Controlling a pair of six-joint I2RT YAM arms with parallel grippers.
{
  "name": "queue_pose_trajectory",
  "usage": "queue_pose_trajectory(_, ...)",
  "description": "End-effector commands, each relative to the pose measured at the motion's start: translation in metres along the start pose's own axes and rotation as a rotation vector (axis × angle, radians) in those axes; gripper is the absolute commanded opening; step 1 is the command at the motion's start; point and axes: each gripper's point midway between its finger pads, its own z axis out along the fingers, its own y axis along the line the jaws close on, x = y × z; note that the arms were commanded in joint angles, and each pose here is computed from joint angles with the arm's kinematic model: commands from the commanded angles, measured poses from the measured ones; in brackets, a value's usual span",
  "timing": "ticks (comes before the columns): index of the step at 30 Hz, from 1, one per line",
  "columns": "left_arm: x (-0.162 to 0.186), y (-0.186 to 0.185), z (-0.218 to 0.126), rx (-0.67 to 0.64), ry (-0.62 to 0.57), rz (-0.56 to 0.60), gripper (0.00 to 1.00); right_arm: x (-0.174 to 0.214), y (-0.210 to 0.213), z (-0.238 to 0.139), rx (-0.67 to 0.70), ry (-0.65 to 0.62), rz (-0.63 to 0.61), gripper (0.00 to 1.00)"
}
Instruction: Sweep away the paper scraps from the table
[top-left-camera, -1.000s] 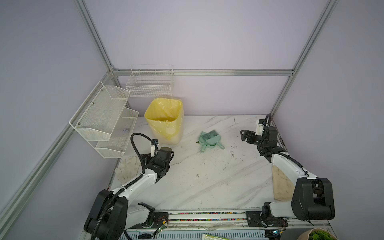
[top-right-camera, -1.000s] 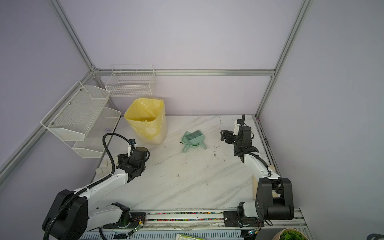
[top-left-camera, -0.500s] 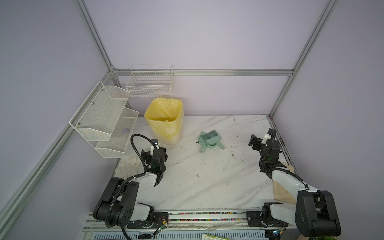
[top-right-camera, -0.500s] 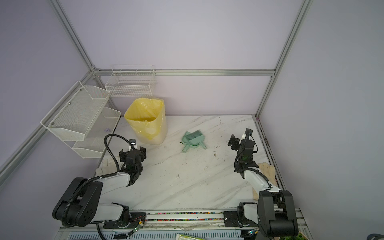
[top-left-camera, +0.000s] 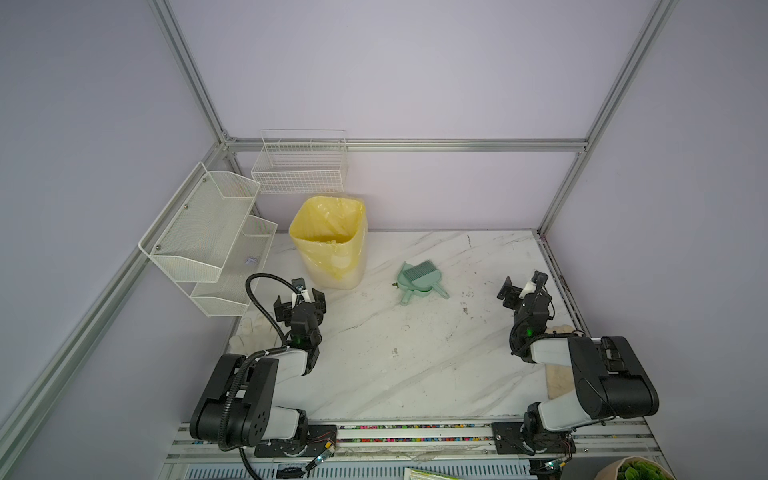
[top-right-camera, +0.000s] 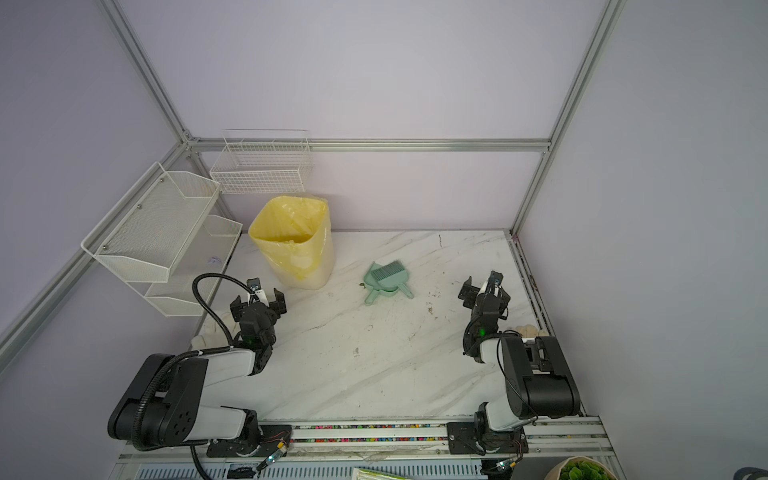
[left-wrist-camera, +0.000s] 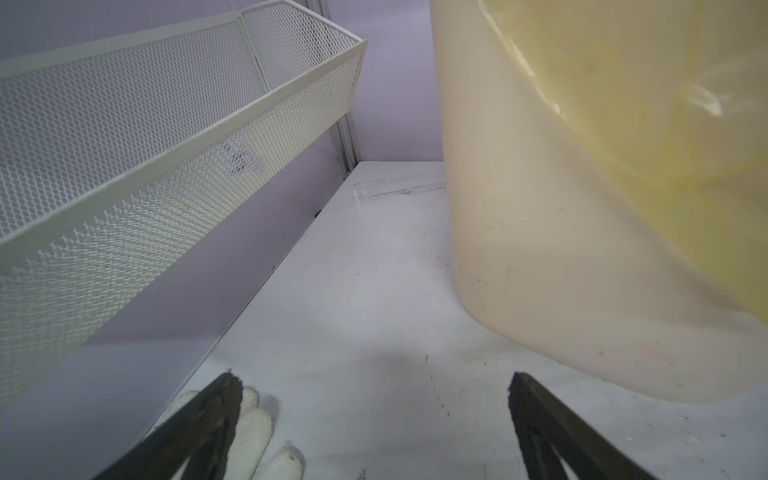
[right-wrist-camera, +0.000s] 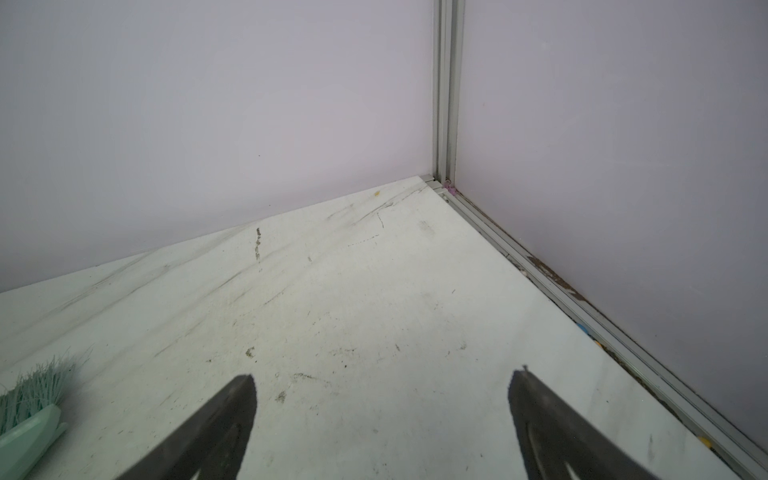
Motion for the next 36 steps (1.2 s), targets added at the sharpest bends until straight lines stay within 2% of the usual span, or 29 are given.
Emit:
queue_pose_trajectory(1,-0.013,-0.003,0.005,0.029,-0.036,-0.029,1.00,-0.028,-0.002,0.003,0.022,-0.121,0.028,0.97)
queue_pose_trajectory(3,-0.015,-0.003,0.009,0.034,-0.029,-0.039,1.00,-0.025,-0.001,0.010,0.026,-0.106,0.036,0.97)
queue_pose_trajectory(5,0.000,-0.009,0.014,0.061,0.017,-0.057,1.00,-0.023,0.004,0.015,0.009,-0.089,0.036,0.97)
queue_pose_trajectory(10,0.006,-0.027,0.003,0.192,-0.121,-0.027,1.00,-0.023,0.002,0.008,-0.007,-0.132,0.072,0.97)
queue_pose_trajectory(13,0.008,-0.027,0.007,0.182,-0.091,-0.026,1.00,-0.021,0.000,0.000,-0.026,-0.193,0.091,0.97)
queue_pose_trajectory(18,0.009,-0.030,0.010,0.190,-0.076,-0.018,1.00,-0.020,0.003,-0.002,-0.043,-0.194,0.084,0.97)
queue_pose_trajectory(25,0.013,-0.030,0.020,0.189,-0.032,-0.024,1.00,-0.007,0.021,0.003,-0.145,-0.203,0.029,0.97)
queue_pose_trajectory(27,0.013,-0.029,0.021,0.191,-0.028,-0.026,1.00,0.000,0.022,0.011,-0.132,-0.133,0.014,0.97)
queue_pose_trajectory(29,0.014,-0.030,0.022,0.196,-0.022,-0.028,1.00,0.002,0.033,0.017,-0.181,-0.133,-0.014,0.97)
queue_pose_trajectory(31,0.014,-0.029,0.024,0.200,-0.014,-0.035,1.00,0.012,0.047,0.030,-0.194,-0.044,-0.073,0.97)
queue_pose_trajectory(36,0.016,-0.026,0.028,0.213,0.013,-0.055,1.00,0.010,0.054,0.028,-0.195,-0.077,-0.085,0.97)
